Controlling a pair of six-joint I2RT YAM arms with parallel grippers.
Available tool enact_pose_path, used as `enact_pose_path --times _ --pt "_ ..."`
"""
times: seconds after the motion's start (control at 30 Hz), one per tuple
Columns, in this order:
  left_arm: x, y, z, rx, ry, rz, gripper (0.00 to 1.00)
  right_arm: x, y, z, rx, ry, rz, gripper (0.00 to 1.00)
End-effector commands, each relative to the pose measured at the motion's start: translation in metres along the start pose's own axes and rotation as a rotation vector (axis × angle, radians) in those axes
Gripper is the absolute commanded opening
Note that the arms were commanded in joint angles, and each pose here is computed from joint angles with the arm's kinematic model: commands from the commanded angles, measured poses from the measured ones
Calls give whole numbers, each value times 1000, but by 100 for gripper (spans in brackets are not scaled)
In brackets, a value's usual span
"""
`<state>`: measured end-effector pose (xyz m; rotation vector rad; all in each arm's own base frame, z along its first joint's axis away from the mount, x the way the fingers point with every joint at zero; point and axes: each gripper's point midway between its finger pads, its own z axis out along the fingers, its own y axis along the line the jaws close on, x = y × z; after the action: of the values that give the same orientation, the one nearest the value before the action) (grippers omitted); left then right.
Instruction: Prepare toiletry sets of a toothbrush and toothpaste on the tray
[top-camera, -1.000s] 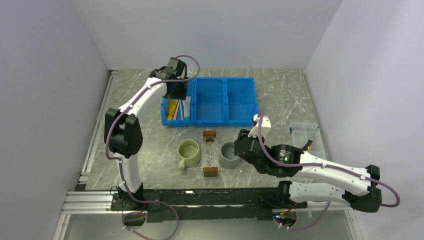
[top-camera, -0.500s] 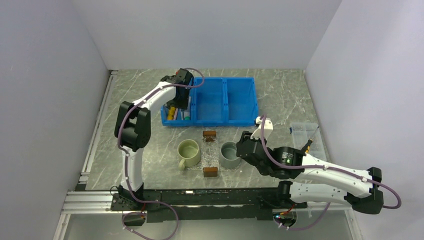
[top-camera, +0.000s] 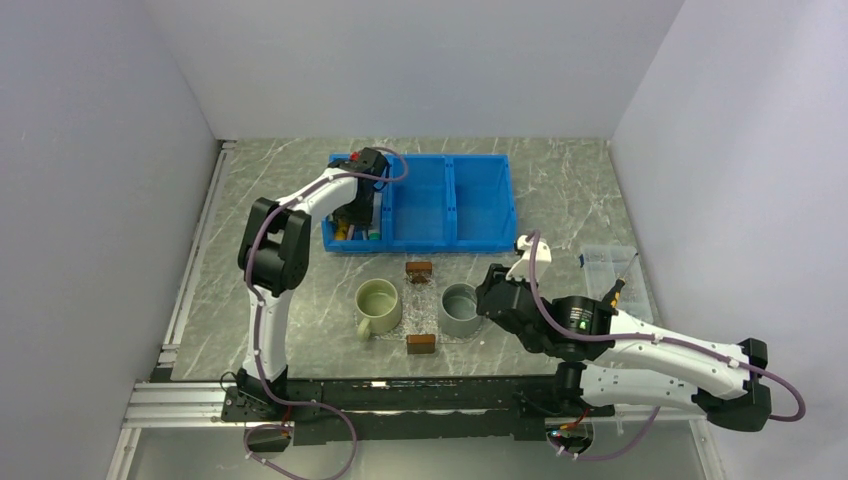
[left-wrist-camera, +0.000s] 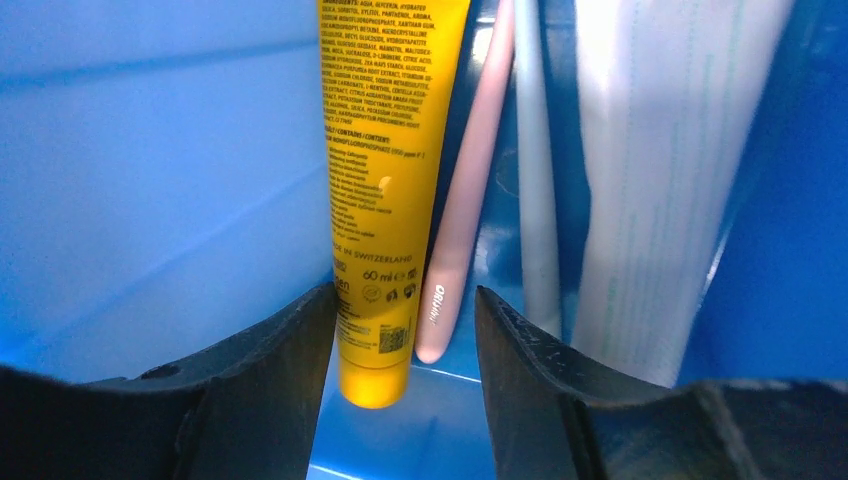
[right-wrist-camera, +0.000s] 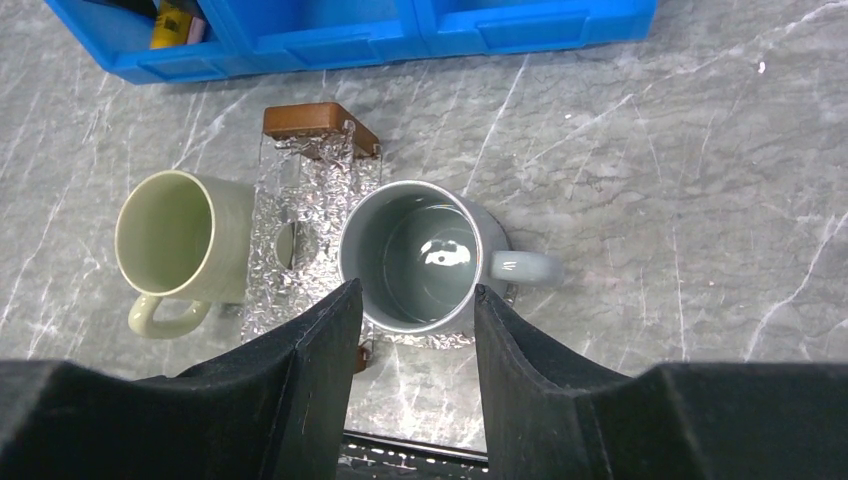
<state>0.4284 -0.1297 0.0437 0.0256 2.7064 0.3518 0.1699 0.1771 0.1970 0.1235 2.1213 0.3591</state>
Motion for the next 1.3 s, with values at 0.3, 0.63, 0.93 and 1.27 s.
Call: enact_pose_path --times 0.3,0.63,0.93,1.27 --pt "-1 -2 7 -8 1 -14 34 -7 -4 -2 -4 -28 29 48" --pt "-21 5 -26 25 -78 -34 0 -7 1 -1 -7 -23 20 48" --pt "-41 18 -72 68 -186 -62 0 -12 7 -2 -16 -26 18 48" --pt "-46 3 -147 333 -296 5 0 -29 20 -9 -54 -45 -33 48"
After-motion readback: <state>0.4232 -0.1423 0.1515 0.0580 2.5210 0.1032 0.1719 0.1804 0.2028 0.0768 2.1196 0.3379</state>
